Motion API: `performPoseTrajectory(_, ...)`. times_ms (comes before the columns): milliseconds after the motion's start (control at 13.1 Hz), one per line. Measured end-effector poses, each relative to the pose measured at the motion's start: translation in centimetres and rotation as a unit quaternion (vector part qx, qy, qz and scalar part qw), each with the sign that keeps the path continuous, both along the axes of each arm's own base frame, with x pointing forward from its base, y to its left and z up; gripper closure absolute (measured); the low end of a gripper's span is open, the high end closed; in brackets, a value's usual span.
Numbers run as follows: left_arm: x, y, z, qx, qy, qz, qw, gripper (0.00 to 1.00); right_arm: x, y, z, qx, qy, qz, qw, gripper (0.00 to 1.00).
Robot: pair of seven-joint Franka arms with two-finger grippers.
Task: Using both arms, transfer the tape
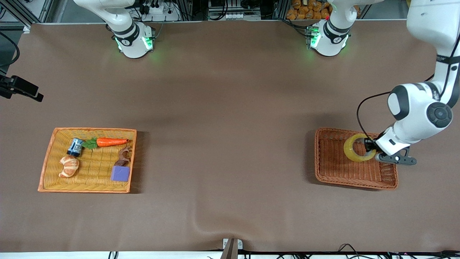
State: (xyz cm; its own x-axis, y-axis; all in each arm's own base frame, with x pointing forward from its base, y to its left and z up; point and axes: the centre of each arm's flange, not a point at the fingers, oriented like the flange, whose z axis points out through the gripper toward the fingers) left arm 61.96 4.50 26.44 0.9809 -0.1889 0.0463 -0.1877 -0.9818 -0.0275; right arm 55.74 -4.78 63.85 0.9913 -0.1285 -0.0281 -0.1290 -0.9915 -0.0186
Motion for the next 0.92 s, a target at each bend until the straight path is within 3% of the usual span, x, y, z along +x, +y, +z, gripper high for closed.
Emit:
performPoseTrajectory(306,2.0,-1.0,-1.6,-0.001,-0.008,-0.012,1.0,0.78,0.2,-0.5,-0.3,-0.001,-0.004,-0.004,1.0,0.0)
performPoseTrajectory(459,2.9,-1.5,-0.9,-0.001,-0.018,-0.016,1.0,0.62,0.2,-0.4,-0.5,-0.001,-0.005,-0.004,1.0,0.0)
performPoseTrajectory(689,4.3,-2.3,2.2,-0.005,-0.019,-0.022,1.0,0.29,0.2,-0.3,-0.4,0.0,-0.006,-0.003,1.0,0.0)
performPoseTrajectory(919,5.1,-4.5,10.5,-0.013,-0.024,-0.029,0.999,0.0,0.1,-0.3,-0.3,0.0,-0.007,-0.003,1.0,0.0)
